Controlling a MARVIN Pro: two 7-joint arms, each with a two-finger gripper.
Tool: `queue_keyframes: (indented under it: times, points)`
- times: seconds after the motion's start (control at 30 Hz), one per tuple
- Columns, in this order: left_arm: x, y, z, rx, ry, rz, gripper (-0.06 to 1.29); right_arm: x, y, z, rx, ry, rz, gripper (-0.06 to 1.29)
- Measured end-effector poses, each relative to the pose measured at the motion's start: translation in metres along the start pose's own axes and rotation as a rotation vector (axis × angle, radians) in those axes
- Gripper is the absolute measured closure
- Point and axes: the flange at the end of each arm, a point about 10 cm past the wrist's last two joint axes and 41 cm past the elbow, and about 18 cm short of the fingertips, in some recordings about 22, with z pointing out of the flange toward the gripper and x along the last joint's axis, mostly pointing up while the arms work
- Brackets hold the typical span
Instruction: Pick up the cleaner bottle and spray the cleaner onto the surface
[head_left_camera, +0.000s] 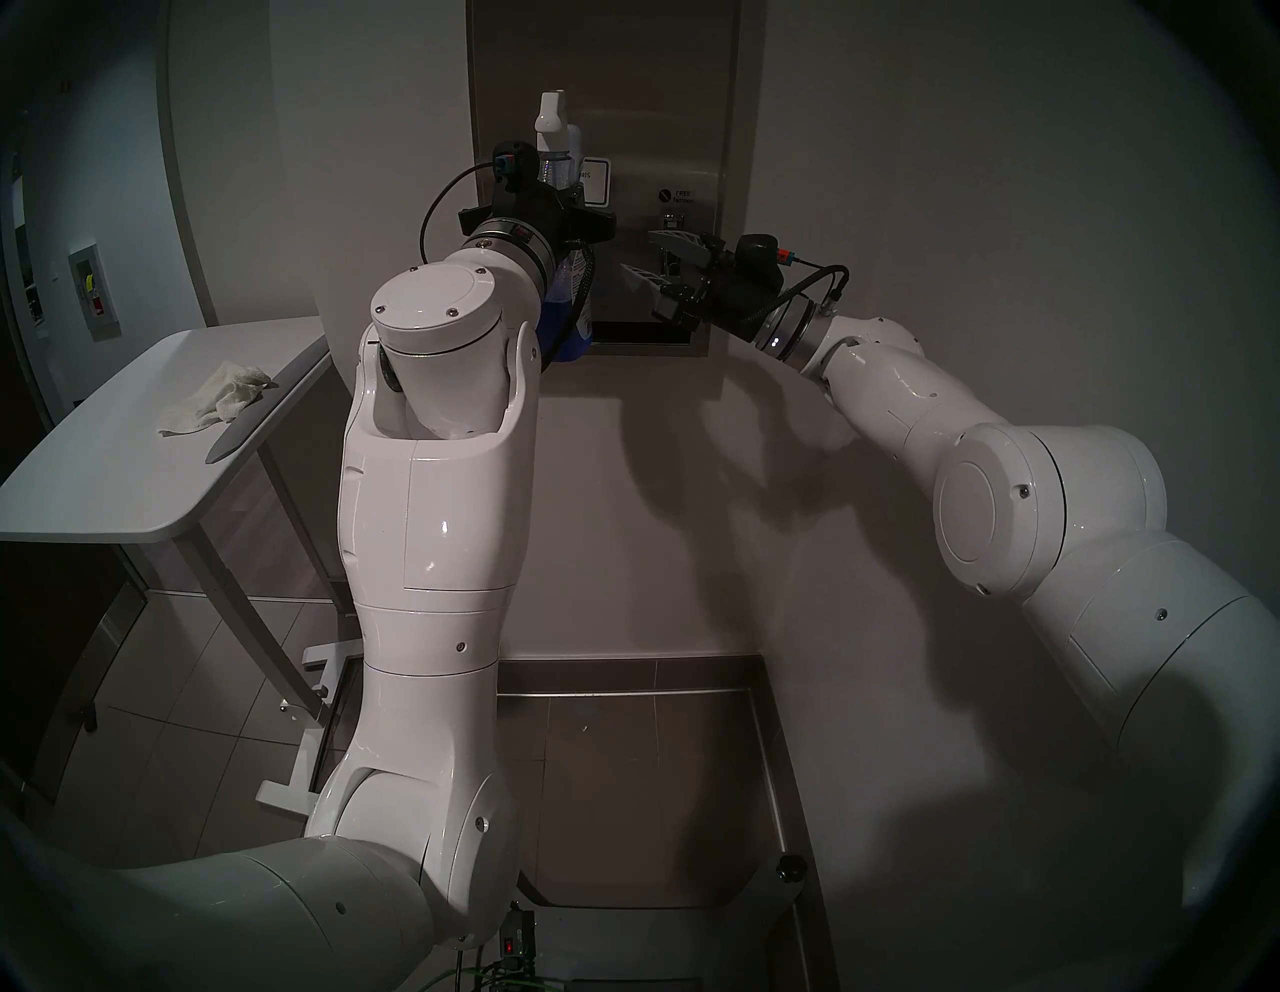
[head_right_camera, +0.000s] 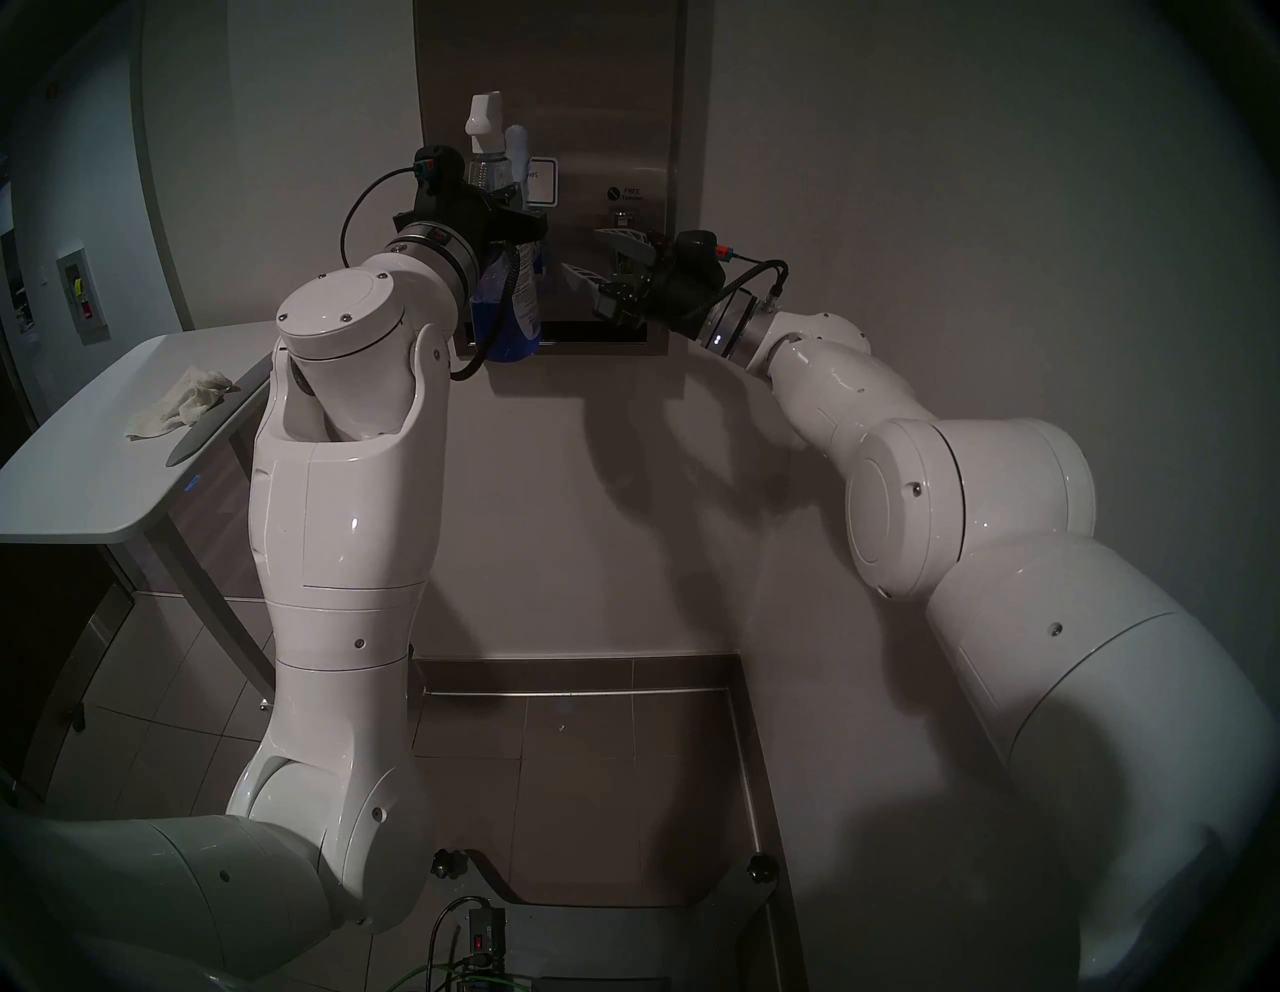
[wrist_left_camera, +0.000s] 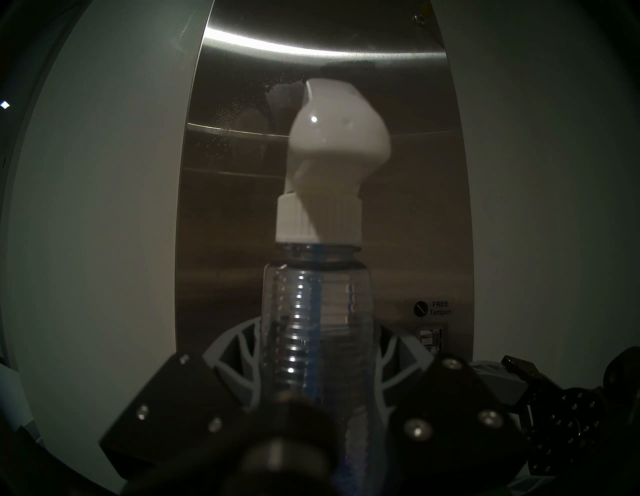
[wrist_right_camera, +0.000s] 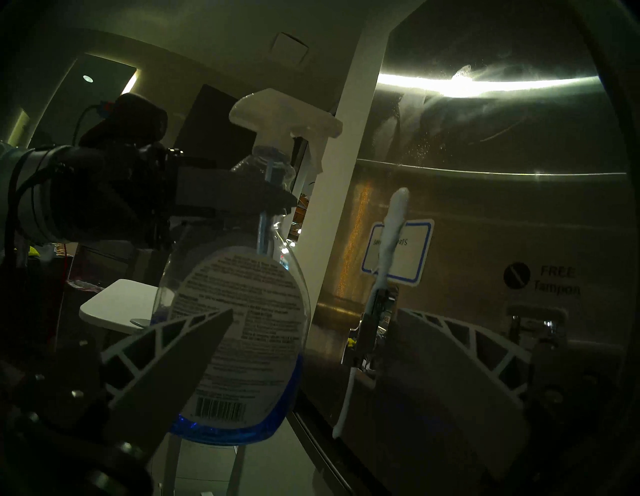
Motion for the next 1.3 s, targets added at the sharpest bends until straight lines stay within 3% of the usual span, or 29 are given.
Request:
queue_keyframes:
  times: [0.3, 0.9, 1.3]
  points:
    - [-0.002, 0.0, 0.0, 0.001, -0.008, -0.002, 0.84, -0.015, -0.01, 0.005, -0.014, 0.006, 0.007, -0.01]
    - [-0.003, 0.0, 0.0, 0.002, -0.02, -0.005, 0.84, -0.027, -0.016, 0.009, -0.072, 0.032, -0.023, -0.01]
    - [-0.008, 0.0, -0.001, 0.002, -0.039, -0.008, 0.84, -0.057, -0.034, 0.005, -0.127, 0.038, -0.003, -0.01]
